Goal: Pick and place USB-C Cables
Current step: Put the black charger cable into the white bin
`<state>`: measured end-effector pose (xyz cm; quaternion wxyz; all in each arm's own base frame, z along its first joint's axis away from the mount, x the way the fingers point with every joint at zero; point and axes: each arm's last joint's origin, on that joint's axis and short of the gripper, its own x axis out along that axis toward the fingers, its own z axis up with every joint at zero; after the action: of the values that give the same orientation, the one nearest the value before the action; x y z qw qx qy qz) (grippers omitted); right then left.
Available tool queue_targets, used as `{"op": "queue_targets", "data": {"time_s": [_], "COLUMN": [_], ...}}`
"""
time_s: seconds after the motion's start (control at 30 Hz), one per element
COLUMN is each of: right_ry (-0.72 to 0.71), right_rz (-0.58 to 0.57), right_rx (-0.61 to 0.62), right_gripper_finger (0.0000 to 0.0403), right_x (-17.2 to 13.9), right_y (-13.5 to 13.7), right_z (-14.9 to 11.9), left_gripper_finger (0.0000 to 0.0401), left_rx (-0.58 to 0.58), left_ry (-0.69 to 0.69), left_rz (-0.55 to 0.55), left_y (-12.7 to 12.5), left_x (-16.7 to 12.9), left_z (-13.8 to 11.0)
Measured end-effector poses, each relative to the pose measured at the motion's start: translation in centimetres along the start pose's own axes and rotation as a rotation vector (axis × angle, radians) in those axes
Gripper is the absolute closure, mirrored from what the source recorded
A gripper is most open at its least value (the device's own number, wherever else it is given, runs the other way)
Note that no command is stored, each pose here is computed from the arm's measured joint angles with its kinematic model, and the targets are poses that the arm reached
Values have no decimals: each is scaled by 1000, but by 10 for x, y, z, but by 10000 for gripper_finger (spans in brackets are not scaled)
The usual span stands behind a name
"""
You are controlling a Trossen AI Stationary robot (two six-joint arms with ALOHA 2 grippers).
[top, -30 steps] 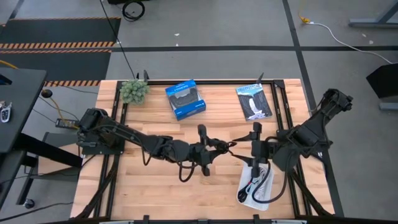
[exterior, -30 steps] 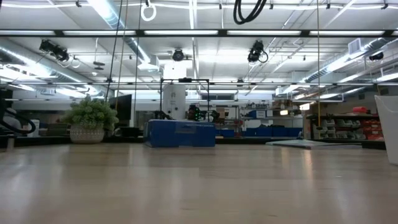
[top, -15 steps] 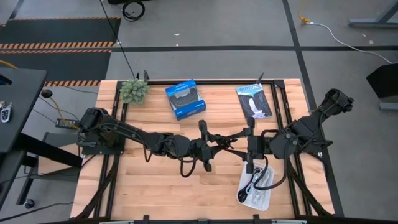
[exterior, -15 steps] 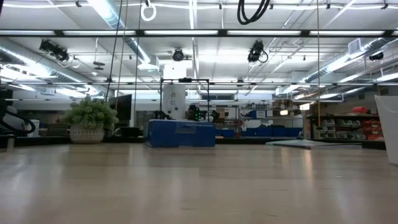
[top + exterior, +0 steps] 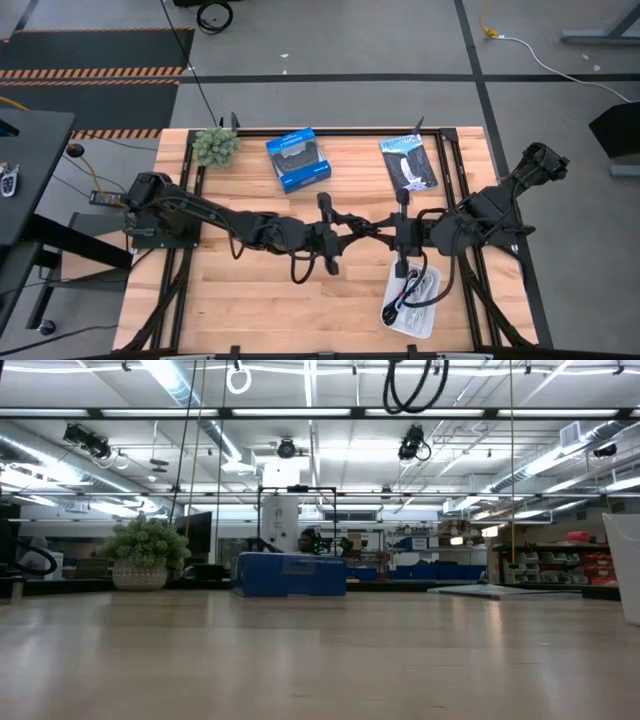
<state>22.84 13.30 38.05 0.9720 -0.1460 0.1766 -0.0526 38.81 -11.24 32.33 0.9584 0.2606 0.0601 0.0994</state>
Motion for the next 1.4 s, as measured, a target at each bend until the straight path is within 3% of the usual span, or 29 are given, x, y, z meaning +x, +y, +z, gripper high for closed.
{"op": "queue_targets", "data": {"time_s": [0.23, 0.33, 0.43, 0.5, 0.73, 0.87, 1.17, 1.4], "right_ry": [75, 98, 139, 193, 560, 694, 925, 1116], "right_rz": [30, 185, 335, 373, 364, 382, 371, 472], "right_rx": [7, -17, -24, -22, 25, 26, -82, -188], "right_gripper_finger": [359, 358, 355, 356, 356, 356, 355, 355], "right_x": [-3, -8, -10, -10, -8, -3, 12, 27], "right_y": [4, 14, 32, 42, 67, 79, 104, 142], "right_z": [-9, -12, -17, -23, -60, -73, -102, -135], "left_gripper_finger": [164, 154, 156, 162, 185, 195, 207, 207], "left_rx": [-45, -68, -100, -105, -121, -119, -99, -51], "left_ry": [101, 138, 145, 138, 124, 130, 159, 223], "left_rz": [-82, -114, -133, -143, -141, -130, -130, -156], "left_y": [7, 9, 10, 10, 8, 9, 11, 8], "left_x": [-29, -41, -52, -58, -66, -66, -64, -66], "left_z": [9, 12, 17, 21, 27, 26, 22, 15]}}
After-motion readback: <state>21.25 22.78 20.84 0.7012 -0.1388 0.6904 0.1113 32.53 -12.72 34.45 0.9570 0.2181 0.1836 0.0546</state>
